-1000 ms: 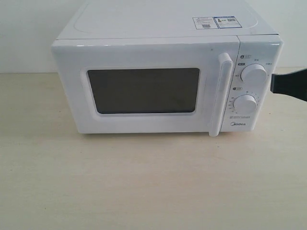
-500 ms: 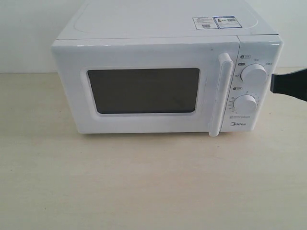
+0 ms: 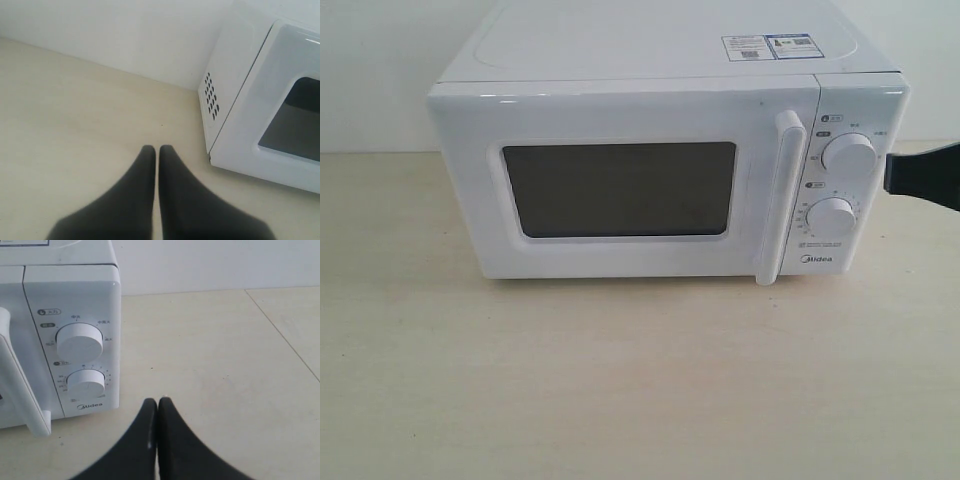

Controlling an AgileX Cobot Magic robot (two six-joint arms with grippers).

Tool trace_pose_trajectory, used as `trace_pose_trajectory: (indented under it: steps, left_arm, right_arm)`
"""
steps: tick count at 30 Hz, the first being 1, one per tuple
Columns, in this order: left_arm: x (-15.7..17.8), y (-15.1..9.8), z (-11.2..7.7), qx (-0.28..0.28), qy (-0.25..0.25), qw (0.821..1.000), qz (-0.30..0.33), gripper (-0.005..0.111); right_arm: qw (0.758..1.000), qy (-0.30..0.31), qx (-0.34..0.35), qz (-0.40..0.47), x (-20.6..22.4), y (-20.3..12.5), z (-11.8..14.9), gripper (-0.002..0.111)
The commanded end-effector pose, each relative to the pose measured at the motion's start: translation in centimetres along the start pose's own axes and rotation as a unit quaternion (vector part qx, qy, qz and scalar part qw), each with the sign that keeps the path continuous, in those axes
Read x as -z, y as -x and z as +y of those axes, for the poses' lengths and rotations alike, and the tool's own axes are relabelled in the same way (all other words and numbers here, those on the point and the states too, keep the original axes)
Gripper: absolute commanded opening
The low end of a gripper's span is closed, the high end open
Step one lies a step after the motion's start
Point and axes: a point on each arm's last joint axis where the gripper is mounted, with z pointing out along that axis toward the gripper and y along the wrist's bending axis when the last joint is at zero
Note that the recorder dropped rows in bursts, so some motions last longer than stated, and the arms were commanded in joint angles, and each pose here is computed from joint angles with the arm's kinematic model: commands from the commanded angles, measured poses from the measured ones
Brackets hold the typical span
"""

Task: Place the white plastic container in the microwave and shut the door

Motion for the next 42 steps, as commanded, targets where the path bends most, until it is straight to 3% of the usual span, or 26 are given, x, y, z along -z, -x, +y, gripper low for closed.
trace_pose_trajectory:
  steps: [1, 8, 10, 12, 14, 16, 19, 22, 32, 42]
  left_arm:
    - [0.0, -0.1, 0.1, -0.004, 0.002, 1.000, 0.000, 0.004]
    - [0.0, -0.1, 0.1, -0.004, 0.002, 1.000, 0.000, 0.004]
    - [0.0, -0.1, 0.1, -0.004, 0.002, 1.000, 0.000, 0.004]
    - [0.0, -0.1, 0.0, -0.004, 0.002, 1.000, -0.001, 0.004]
    - [0.0, -0.1, 0.0, -0.004, 0.002, 1.000, -0.001, 0.004]
    - [0.0, -0.1, 0.1, -0.004, 0.002, 1.000, 0.000, 0.004]
    - [0.0, -0.1, 0.1, -0.004, 0.002, 1.000, 0.000, 0.004]
    - [0.0, -0.1, 0.1, -0.004, 0.002, 1.000, 0.000, 0.004]
    - [0.0, -0.1, 0.1, -0.004, 0.002, 1.000, 0.000, 0.004]
    - [0.0, -0.1, 0.1, -0.004, 0.002, 1.000, 0.000, 0.004]
  right_arm:
    - [1.000, -0.006, 0.000, -0.003, 0.0, 0.0, -0.3, 0.000]
    - [0.999, -0.009, 0.040, 0.003, 0.2, 0.2, -1.2, 0.000]
    - [1.000, -0.021, 0.021, 0.008, 0.1, 0.5, -2.3, 0.000]
    - [0.997, -0.041, -0.069, 0.000, 0.1, 1.2, -4.5, 0.000]
    - [0.983, -0.001, -0.182, -0.019, 0.2, 1.9, -6.0, 0.000]
    - [0.962, 0.078, -0.256, -0.054, 0.2, 1.8, -7.0, 0.000]
    - [0.937, 0.206, -0.252, -0.129, 1.3, 0.8, -7.6, 0.000]
    - [0.928, 0.246, -0.204, -0.191, 2.5, -1.5, -8.4, 0.000]
    - [0.927, 0.139, -0.226, -0.265, 3.0, -9.7, -10.9, 0.000]
    - [0.937, 0.129, -0.226, -0.235, 1.4, -12.8, -10.7, 0.000]
